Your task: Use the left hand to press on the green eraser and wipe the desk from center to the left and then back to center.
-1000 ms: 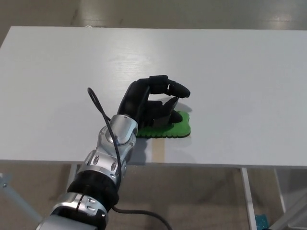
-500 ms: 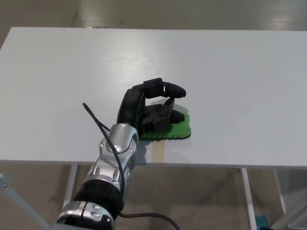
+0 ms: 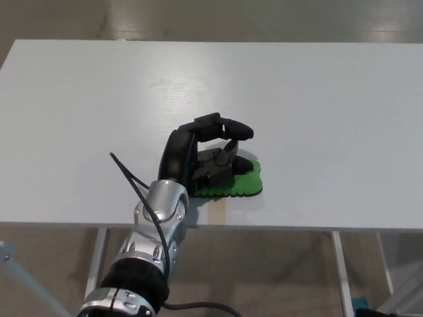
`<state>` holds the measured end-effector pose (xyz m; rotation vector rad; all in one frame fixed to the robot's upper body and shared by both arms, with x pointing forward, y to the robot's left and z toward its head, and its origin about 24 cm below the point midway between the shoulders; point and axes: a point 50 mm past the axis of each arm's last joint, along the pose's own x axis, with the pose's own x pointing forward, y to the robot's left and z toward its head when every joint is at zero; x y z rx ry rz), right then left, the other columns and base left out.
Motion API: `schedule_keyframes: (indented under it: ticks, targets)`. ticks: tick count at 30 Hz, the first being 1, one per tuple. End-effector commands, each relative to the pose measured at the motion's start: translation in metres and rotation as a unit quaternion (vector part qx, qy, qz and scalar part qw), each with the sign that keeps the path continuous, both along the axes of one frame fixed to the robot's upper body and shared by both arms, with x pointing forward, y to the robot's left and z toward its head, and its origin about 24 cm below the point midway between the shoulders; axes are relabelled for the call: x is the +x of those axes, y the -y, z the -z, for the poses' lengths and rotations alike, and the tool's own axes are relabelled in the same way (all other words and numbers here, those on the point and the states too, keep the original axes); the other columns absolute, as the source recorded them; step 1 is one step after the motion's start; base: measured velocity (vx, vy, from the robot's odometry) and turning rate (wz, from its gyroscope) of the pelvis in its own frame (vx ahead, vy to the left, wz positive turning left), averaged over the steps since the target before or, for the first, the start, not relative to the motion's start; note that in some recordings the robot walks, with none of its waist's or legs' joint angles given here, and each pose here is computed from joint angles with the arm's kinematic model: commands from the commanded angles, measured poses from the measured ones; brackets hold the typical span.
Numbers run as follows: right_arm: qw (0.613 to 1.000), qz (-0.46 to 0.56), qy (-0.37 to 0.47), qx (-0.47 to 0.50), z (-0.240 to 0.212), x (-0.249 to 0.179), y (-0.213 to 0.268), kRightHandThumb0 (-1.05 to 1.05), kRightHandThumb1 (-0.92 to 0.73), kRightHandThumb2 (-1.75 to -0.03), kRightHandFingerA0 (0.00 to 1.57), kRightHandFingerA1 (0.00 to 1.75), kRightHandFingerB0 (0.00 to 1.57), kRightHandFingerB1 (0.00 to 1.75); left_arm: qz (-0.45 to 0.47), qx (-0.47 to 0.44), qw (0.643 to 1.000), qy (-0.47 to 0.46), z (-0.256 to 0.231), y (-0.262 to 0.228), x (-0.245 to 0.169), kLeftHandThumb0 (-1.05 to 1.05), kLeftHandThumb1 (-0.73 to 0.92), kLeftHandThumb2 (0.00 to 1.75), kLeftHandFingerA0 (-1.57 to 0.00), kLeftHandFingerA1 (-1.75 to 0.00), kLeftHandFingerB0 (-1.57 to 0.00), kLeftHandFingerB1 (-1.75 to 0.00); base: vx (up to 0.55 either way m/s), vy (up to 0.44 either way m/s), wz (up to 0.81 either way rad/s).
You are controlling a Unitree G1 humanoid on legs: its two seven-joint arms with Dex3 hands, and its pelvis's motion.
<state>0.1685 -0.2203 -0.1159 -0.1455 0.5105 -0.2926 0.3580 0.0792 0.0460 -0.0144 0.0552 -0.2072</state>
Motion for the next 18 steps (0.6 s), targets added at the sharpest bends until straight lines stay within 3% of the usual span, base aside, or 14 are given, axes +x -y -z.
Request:
schedule_keyframes:
  ticks: [1, 10, 18]
  targets:
    - [1.000, 0.001, 0.008, 0.003, -0.001, 0.000, 0.000, -0.31, -0.63, -0.58, 0.81, 0.58, 0.73, 0.53, 0.010, 0.007, 0.998, -0.057, 0.029, -0.006, -0.014, -0.13, 0.83, 0.73, -1.08, -0.75, -0.90, -0.98, 0.00, 0.000, 0.00]
    - [1.000, 0.009, 0.004, 0.010, -0.001, 0.003, -0.002, -0.31, -0.63, -0.58, 0.79, 0.56, 0.73, 0.52, 0.002, 0.025, 0.999, -0.039, 0.024, -0.024, -0.009, -0.13, 0.83, 0.72, -1.08, -0.76, -0.89, -0.97, 0.00, 0.000, 0.00]
    - [1.000, 0.003, 0.005, 0.013, 0.000, 0.003, -0.002, -0.32, -0.63, -0.59, 0.81, 0.58, 0.73, 0.52, -0.035, 0.029, 0.999, -0.026, 0.015, -0.068, -0.001, -0.11, 0.83, 0.72, -1.07, -0.77, -0.88, -0.97, 0.00, 0.000, 0.00]
